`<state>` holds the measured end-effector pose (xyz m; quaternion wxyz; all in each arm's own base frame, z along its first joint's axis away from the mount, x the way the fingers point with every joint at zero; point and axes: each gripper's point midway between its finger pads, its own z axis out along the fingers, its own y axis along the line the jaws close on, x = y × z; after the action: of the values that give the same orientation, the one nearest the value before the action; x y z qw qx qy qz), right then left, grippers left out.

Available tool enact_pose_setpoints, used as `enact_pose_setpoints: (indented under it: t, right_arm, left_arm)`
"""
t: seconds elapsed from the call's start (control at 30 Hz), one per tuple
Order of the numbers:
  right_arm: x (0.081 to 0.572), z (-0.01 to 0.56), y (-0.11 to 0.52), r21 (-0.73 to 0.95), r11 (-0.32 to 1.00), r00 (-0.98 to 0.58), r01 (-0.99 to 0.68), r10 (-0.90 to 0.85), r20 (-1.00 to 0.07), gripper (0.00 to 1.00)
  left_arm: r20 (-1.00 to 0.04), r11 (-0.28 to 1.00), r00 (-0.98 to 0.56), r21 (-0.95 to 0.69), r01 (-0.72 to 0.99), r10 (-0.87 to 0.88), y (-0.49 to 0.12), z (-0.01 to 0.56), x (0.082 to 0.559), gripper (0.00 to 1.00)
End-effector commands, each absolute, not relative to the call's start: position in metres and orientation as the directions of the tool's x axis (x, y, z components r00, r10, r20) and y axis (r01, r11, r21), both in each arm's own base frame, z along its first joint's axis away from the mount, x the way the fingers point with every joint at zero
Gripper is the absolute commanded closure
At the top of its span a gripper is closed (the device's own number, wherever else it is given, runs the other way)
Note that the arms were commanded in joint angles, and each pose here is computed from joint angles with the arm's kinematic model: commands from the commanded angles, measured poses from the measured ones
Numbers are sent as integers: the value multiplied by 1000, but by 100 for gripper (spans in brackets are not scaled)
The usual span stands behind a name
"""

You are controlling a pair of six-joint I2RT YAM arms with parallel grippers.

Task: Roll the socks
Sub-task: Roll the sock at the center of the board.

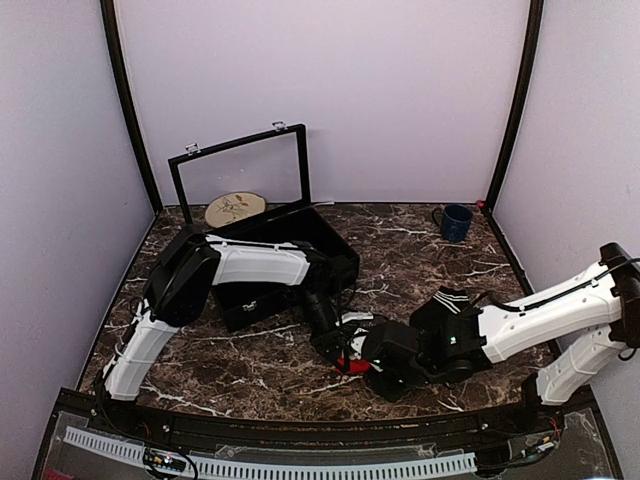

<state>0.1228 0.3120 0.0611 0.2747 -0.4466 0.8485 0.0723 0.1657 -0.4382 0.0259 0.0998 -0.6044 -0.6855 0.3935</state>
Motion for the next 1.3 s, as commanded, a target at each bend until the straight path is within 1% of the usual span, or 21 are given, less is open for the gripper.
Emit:
enact_pose_setpoints:
  t: [0.0, 0.1, 0.47, 0.67, 0.8, 1.03, 1.27]
  right_arm:
    - [137, 64, 313, -299, 502, -314, -811, -806, -502, 66]
    - [139, 61, 315, -333, 459, -270, -823, -833, -483, 64]
    - [144, 46, 325, -416, 340, -159, -843, -898, -410, 60]
    - [148, 38, 328, -435, 309, -137, -845, -913, -383, 60]
    - [157, 32, 324, -442, 317, -156, -839, -919, -363, 61]
    - [167, 24, 322, -427, 318, -171, -847, -922, -347, 64]
    - [168, 19, 324, -399, 308, -175, -864, -926, -335, 75]
  left_arm:
    - [-290, -5, -274, -695, 719, 917, -432, 17, 164, 99]
    - [-299, -5, -292, -706, 708, 908, -433, 22, 168, 99]
    - [-311, -6, -320, -726, 688, 895, -433, 27, 174, 99]
    - [-312, -7, -327, -732, 681, 892, -433, 29, 174, 99]
    - [-318, -11, -331, -735, 678, 888, -433, 30, 176, 99]
    - [-316, -11, -336, -742, 670, 887, -432, 29, 175, 99]
    - [-321, -13, -338, -742, 671, 885, -432, 30, 175, 99]
